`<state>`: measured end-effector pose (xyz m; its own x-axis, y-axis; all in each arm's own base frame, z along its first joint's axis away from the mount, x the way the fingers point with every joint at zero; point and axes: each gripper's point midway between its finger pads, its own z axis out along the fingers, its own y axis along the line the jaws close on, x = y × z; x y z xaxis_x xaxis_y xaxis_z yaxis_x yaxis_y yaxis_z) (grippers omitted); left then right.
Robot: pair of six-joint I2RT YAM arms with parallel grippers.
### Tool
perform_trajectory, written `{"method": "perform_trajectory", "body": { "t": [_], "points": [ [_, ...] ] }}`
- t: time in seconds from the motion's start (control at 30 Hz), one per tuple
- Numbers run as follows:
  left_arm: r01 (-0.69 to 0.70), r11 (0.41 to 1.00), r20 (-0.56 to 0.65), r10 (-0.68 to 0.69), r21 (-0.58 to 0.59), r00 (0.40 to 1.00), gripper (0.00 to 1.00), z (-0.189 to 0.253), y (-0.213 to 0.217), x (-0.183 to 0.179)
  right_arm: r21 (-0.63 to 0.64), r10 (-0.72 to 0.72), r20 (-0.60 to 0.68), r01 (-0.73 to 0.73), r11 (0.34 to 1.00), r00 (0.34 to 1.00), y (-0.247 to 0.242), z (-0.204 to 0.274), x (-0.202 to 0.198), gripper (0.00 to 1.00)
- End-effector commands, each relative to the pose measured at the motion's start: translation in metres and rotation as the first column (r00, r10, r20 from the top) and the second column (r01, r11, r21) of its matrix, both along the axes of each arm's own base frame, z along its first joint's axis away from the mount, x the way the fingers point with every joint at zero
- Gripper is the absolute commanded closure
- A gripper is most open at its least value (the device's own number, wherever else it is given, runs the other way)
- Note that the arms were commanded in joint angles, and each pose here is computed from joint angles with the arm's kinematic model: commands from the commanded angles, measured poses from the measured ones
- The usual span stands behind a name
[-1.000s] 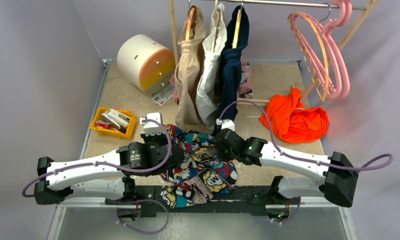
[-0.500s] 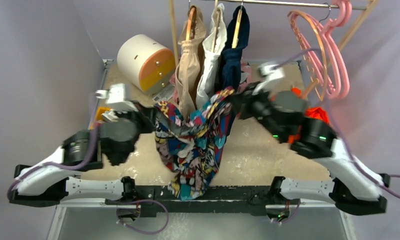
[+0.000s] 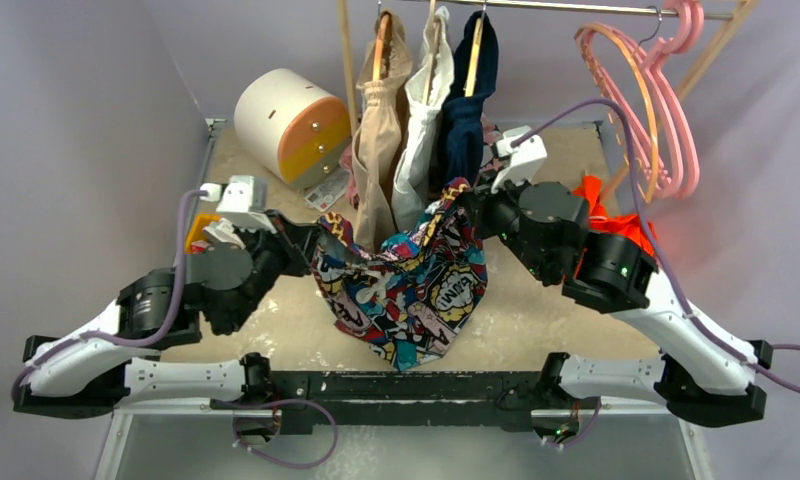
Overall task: Place the shorts on the hanger
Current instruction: Adjust the shorts at the center of the board.
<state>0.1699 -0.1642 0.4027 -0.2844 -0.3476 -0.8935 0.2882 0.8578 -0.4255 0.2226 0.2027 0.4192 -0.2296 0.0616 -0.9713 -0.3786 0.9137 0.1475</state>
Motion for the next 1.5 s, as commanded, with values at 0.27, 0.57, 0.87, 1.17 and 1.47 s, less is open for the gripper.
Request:
{"method": "perform_trajectory", "body": {
  "t": [0.27,0.57,0.87,1.17,1.47],
  "points": [
    [0.040,0.997,0.130,-0.031,-0.070,0.991,1.00,0.090,0.008,0.000,0.068,-0.071,0.185,0.059,0.996,0.980,-0.029,0.093,0.002,1.00],
    [0.171,0.962,0.258,-0.113,-0.214,0.960,1.00,0.151,0.022,-0.019,0.135,-0.011,0.294,-0.030,0.990,0.956,-0.030,0.137,-0.009,1.00],
    [0.059,0.975,0.259,-0.001,-0.216,0.966,1.00,0.165,0.060,-0.012,0.136,-0.077,0.343,0.031,0.990,0.936,-0.045,0.164,-0.005,1.00],
    [0.101,0.980,0.269,-0.052,-0.173,0.962,1.00,0.148,0.046,-0.014,0.122,0.047,0.353,-0.096,0.988,0.934,-0.023,0.139,-0.015,1.00],
    [0.072,0.992,0.161,-0.055,-0.101,0.985,1.00,0.064,0.019,-0.007,0.069,0.075,0.226,-0.093,0.993,0.971,-0.015,0.073,-0.013,1.00]
  ]
}}
